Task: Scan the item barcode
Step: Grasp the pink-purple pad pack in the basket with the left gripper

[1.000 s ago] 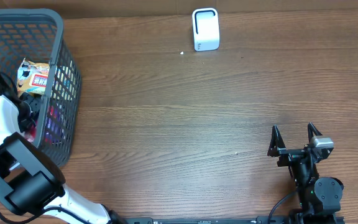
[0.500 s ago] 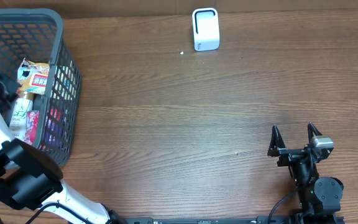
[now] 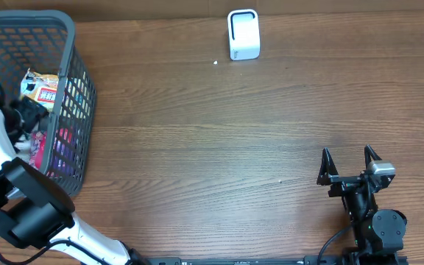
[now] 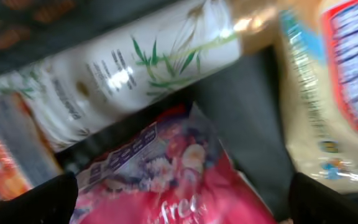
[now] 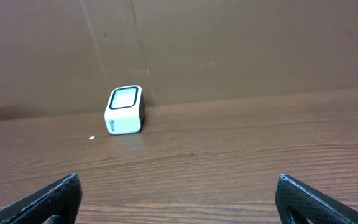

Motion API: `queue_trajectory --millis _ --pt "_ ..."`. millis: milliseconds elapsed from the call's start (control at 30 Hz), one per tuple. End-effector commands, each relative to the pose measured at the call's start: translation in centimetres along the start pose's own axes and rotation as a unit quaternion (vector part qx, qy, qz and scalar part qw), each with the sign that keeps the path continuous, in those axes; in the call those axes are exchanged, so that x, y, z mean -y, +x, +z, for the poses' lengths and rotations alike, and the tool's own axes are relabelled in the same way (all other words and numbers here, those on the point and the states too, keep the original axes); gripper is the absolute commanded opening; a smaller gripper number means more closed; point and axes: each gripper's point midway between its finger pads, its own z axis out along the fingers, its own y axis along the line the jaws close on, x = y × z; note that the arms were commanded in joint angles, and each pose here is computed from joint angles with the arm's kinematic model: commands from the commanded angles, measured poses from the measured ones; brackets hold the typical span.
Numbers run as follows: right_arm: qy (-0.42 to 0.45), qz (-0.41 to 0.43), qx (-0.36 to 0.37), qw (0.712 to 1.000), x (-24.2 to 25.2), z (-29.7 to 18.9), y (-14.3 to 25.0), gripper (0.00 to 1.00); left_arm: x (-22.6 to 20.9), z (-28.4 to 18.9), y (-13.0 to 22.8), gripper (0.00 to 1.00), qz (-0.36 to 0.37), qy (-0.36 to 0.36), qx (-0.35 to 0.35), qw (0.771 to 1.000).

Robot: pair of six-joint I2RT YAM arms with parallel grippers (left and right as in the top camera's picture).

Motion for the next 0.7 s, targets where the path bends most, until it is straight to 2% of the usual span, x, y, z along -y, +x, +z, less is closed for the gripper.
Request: queue_trajectory --millis 0,267,300,333,400,500,533,667 --pt "-0.006 0.003 0.001 1.000 -0.2 0.0 0.2 1.00 -0.6 2.6 1.4 1.00 -0.030 -0.010 -0.010 0.999" --pt "-0.006 0.003 0.001 1.000 -0.2 0.0 0.2 1.00 -1.2 6.8 3.4 0.98 -0.058 -0.008 -0.006 0.998" --pt "-0.006 0.003 0.001 1.000 -0.2 0.0 0.2 1.00 -1.4 7.2 3.8 0.90 -0.058 -0.011 -0.012 0.998" --pt "-0.006 0.003 0.001 1.000 -0.2 0.0 0.2 1.00 -1.5 7.4 4.2 0.86 -0.058 -0.013 -0.016 0.998" --pt "-0.006 0.003 0.001 1.000 -0.2 0.0 0.2 1.00 -1.8 7.8 5.0 0.69 -0.057 -0.018 -0.026 0.998" --pt "-0.006 0.003 0.001 1.000 -0.2 0.0 0.2 1.00 -2.0 7.8 5.4 0.11 -0.050 -0.022 -0.034 0.998" --pt "-0.006 0.003 0.001 1.000 -0.2 0.0 0.2 1.00 -2.0 7.8 5.4 0.04 -0.050 -0.022 -0.035 0.998" --pt "-0.006 0.003 0.001 1.000 -0.2 0.0 0.2 1.00 -1.8 6.9 4.8 0.04 -0.047 -0.022 -0.035 0.998"
